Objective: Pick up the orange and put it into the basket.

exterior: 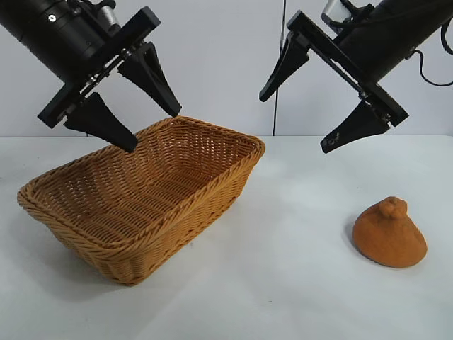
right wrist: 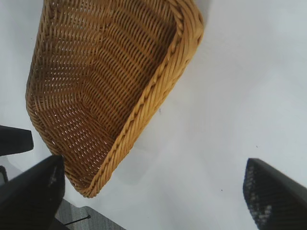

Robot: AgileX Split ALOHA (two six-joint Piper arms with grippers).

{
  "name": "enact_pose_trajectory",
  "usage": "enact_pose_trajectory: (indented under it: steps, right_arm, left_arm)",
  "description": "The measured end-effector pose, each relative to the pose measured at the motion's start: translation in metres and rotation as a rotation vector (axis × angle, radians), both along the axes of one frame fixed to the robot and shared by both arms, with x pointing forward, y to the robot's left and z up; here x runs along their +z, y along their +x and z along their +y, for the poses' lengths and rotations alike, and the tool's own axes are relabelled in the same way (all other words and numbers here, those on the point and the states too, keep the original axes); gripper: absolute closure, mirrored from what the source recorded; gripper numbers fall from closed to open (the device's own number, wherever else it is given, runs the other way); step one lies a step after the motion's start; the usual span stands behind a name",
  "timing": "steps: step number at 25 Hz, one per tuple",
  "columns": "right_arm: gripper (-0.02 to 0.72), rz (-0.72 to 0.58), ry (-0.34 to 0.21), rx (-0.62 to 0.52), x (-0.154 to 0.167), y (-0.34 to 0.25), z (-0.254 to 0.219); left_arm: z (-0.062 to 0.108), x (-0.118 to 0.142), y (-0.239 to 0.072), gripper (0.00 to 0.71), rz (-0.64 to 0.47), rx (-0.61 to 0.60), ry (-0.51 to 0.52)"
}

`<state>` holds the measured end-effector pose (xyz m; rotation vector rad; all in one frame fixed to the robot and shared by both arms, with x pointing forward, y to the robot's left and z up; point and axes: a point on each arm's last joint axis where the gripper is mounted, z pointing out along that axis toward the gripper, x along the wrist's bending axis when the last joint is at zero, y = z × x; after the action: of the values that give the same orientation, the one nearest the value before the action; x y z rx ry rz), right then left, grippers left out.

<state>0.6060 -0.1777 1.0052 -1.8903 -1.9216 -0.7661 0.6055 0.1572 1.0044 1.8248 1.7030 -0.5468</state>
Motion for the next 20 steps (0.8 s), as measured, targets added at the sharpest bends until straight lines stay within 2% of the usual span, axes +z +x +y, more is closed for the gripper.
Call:
enact_pose_trajectory:
  steps: [15,20]
  right_arm:
    - [0.010,-0.003,0.000,-0.002,0.000,0.000,0.000]
    - [0.010,-0.003,0.000,-0.002,0.000,0.000,0.000]
  left_arm:
    - [0.001,0.001,0.005,0.217,-0.038,0.043,-0.003]
    - [0.009,0.023,-0.005,0.213,-0.059,0.048,0.032]
